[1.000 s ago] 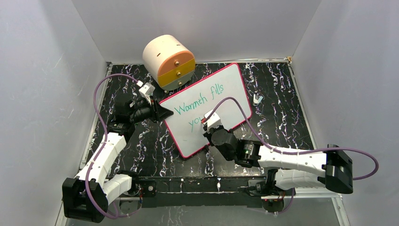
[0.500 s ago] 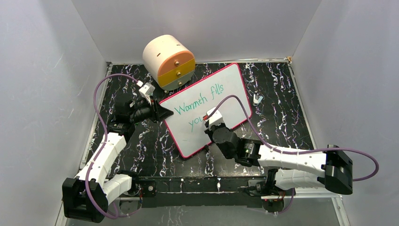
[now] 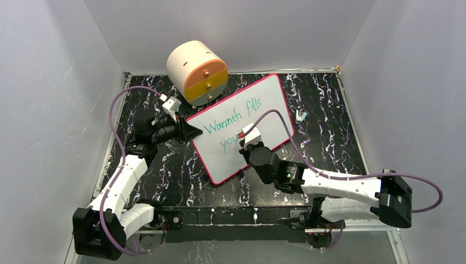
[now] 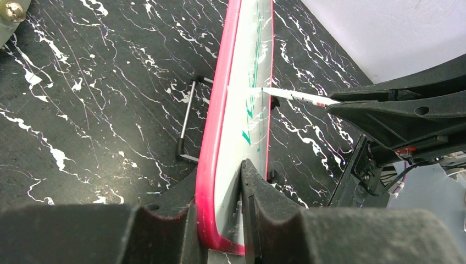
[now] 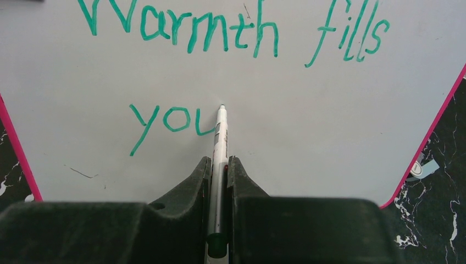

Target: Write a sentence on the whiteboard

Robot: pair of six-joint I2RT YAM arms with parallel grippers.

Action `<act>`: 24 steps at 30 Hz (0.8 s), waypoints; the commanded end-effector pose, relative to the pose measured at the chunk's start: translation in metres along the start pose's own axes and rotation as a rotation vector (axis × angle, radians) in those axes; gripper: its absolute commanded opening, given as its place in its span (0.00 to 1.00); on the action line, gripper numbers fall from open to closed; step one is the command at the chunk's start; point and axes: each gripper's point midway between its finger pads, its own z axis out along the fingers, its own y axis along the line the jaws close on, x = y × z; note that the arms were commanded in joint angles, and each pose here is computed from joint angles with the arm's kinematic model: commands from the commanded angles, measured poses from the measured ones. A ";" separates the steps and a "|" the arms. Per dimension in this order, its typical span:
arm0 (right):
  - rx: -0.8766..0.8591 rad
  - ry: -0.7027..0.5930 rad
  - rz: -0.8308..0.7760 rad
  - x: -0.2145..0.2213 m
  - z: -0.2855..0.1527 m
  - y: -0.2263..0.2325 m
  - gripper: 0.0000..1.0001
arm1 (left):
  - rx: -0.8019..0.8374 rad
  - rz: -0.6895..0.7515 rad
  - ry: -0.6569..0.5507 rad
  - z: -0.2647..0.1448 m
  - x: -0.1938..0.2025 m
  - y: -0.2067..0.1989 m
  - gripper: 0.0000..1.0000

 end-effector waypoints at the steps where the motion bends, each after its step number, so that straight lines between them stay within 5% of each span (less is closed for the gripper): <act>1: -0.007 -0.011 0.038 -0.005 -0.002 0.000 0.00 | -0.136 -0.010 0.198 -0.003 0.068 0.034 0.00; 24: 0.016 0.073 0.022 0.022 -0.007 -0.006 0.00 | -0.142 -0.012 0.199 -0.003 0.068 0.036 0.00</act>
